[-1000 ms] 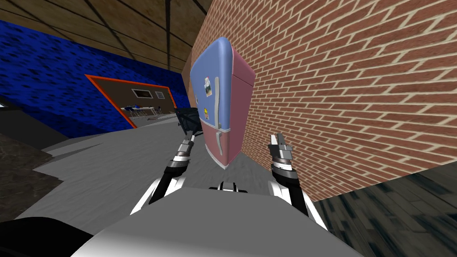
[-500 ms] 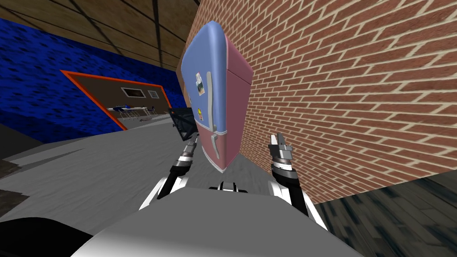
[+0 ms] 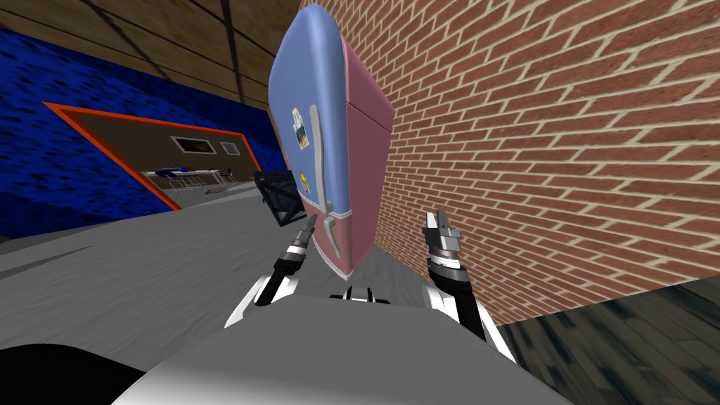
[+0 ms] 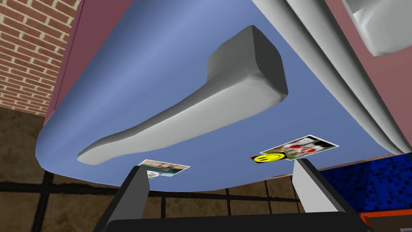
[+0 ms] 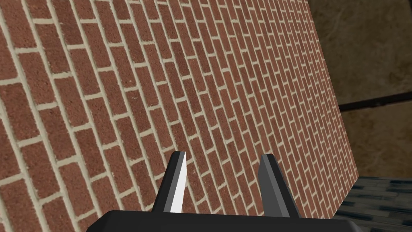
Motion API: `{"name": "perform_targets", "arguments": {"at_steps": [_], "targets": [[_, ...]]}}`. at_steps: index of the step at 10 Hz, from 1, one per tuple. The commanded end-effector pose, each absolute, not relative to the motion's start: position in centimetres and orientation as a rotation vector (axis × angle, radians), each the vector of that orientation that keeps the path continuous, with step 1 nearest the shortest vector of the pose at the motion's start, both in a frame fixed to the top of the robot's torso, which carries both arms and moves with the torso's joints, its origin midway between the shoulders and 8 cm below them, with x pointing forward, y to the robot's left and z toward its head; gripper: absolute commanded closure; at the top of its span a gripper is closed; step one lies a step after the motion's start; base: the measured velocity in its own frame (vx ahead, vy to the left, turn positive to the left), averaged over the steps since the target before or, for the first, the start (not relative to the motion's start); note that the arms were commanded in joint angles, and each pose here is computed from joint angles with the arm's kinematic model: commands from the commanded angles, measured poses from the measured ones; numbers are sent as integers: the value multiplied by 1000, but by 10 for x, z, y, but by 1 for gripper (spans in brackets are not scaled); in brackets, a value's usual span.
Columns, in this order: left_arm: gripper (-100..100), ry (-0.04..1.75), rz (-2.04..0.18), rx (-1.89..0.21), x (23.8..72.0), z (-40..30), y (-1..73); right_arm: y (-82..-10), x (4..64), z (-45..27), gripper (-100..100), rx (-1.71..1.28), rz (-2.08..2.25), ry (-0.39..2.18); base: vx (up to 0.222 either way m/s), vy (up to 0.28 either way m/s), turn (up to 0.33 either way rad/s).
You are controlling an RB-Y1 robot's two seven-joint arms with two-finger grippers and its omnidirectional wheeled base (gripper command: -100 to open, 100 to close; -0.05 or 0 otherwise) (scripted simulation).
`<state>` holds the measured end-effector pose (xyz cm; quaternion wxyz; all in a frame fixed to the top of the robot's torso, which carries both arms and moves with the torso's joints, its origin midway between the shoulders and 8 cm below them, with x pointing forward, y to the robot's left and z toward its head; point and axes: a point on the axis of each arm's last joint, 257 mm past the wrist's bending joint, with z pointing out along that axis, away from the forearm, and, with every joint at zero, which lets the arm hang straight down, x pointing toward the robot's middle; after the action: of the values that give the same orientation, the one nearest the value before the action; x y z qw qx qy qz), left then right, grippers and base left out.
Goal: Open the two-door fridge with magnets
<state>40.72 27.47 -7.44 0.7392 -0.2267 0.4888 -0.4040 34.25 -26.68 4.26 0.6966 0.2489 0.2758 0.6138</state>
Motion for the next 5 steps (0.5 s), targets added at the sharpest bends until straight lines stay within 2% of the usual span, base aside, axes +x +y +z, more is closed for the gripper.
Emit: {"name": "perform_targets", "arguments": {"at_steps": [1, 2, 5], "targets": [[-100, 1130, -851, -481, 415, -95, 275, -267, 343, 43, 0, 555, 1369, 615, 127, -36, -67], [-100, 1153, -837, -473, 418, -103, 275, -267, 343, 43, 0, 555, 1369, 615, 129, -32, -81], [-100, 1140, -841, -479, 416, -91, 276, -267, 343, 43, 0, 555, 1369, 615, 65, -8, -18]]}}
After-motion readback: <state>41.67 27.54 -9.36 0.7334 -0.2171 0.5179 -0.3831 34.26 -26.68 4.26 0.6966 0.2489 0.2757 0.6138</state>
